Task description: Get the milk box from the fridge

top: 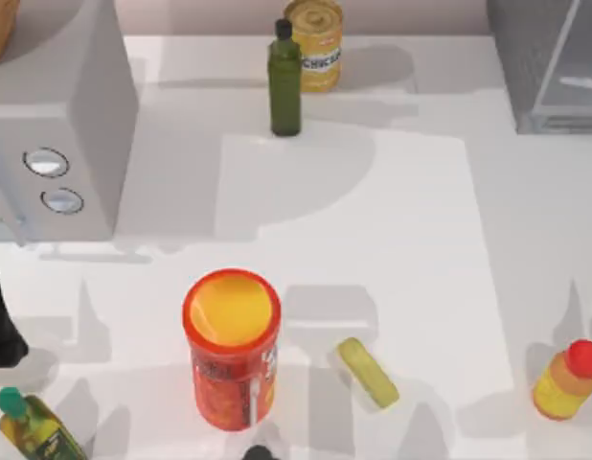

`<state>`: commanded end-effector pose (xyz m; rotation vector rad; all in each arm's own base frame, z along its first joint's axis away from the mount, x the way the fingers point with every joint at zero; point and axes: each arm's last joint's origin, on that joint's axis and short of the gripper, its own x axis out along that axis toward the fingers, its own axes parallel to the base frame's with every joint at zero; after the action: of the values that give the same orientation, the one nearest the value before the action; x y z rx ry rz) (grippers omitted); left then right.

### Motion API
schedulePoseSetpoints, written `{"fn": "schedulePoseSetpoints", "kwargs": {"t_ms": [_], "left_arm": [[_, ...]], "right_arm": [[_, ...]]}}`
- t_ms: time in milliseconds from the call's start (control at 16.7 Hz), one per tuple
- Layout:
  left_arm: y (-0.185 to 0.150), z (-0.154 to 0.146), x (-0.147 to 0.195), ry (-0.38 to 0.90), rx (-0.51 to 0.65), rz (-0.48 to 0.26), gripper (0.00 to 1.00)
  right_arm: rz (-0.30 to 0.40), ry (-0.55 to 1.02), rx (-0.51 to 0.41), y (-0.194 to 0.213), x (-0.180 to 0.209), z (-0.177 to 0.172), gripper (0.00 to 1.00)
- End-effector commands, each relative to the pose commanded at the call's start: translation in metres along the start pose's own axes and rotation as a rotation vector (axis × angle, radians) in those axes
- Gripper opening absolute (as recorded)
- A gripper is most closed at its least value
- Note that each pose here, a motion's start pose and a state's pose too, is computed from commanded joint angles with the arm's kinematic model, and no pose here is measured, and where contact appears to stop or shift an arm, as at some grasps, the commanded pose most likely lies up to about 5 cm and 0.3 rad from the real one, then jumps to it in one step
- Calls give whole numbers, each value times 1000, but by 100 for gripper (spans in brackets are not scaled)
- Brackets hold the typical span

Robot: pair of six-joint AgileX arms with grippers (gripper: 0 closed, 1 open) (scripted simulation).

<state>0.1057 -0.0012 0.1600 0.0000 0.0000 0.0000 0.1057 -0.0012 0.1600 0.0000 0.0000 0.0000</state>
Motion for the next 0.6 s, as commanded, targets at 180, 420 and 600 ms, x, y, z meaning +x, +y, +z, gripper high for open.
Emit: {"fn": "schedulePoseSetpoints", "kwargs": {"t_ms": [180,420,600], "left_arm": [[0,0,0,0,0,0,100],[0,0,0,0,0,0,100],[0,0,0,0,0,0,100]], "right_arm": [[0,-2,0,0,1,1,100],[-2,-22,3,-5,9,11,100],[-6,-41,1,-13,24,20,100]]}}
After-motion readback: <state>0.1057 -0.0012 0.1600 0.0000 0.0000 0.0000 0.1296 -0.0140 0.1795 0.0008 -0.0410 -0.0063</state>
